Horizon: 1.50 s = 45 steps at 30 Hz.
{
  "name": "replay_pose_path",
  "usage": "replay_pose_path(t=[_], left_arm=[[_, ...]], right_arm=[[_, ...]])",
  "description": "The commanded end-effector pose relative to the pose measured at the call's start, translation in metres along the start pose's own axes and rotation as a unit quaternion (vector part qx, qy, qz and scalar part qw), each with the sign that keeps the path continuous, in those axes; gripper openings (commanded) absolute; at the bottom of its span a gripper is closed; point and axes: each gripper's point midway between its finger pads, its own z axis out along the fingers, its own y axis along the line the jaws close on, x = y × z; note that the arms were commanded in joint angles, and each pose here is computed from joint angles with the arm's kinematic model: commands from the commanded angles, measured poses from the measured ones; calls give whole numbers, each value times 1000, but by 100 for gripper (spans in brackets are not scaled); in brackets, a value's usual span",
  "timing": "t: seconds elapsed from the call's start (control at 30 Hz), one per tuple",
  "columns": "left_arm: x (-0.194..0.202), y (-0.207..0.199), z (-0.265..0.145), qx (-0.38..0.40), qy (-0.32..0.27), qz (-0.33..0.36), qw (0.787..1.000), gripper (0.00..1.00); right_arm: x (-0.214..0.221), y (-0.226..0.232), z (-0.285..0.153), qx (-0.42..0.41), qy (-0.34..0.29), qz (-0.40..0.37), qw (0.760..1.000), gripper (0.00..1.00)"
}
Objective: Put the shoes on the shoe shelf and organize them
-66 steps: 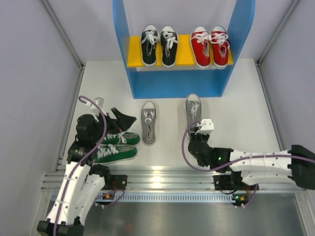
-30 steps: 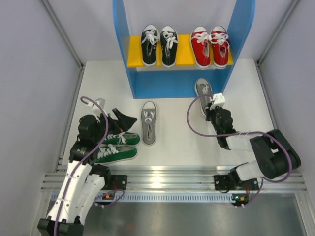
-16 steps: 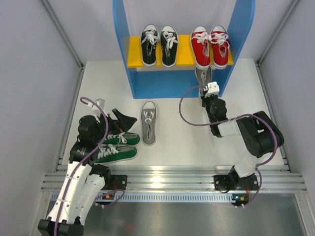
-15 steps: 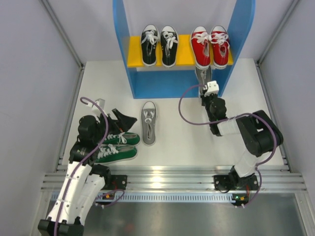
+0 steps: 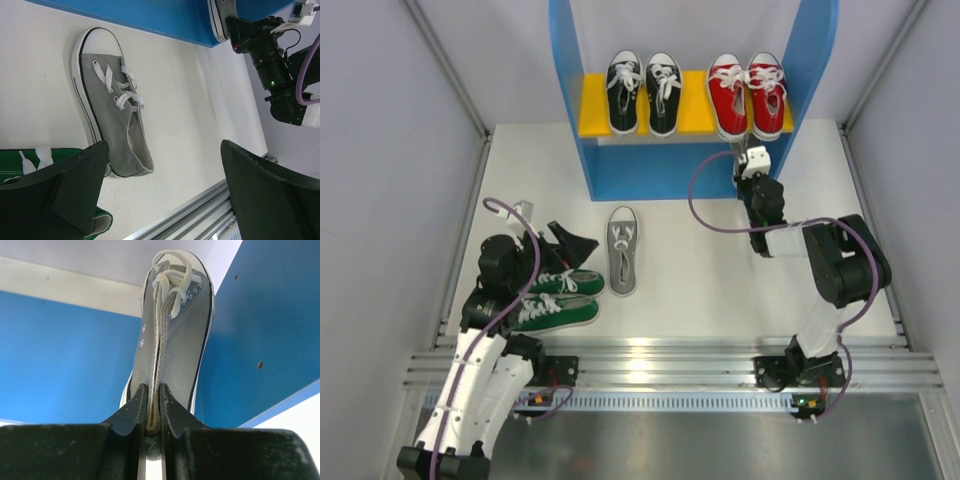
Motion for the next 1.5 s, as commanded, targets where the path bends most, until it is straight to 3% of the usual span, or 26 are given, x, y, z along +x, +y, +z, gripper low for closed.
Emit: replay_pose_path(t=[0.0,0.27,0.93,1.0,1.03,1.17,1.2,1.47], left_arm=[[-12,-14,-1,29,-20,15,999,99],[-13,-16,-1,31,-21,16,999,99],[-13,-17,-2,34,-21,17,999,99],[-13,-17,-2,34,-20,17,999,99],[-13,-18,-3,35,-23,19,999,99],[-14,-17,-4,33,-25,20,999,99],[-13,-18,-4,34,-24,21,999,99],[-15,-17,-4,31,-25,19,999,99]], right_arm=[[-47,-6,14,-7,-65,-5,998,0],[-9,0,14,-36,-31,-10,999,0],[-9,-3,25,-54,-30,5,998,0],[-8,-3,25,-56,-27,4,998,7],[-6,-3,23,-56,-25,3,998,19],[-12,-3,16,-57,-34,4,998,34],[-11,-3,13,-58,-32,5,998,43],[-41,-9,-7,-56,-51,9,997,54]])
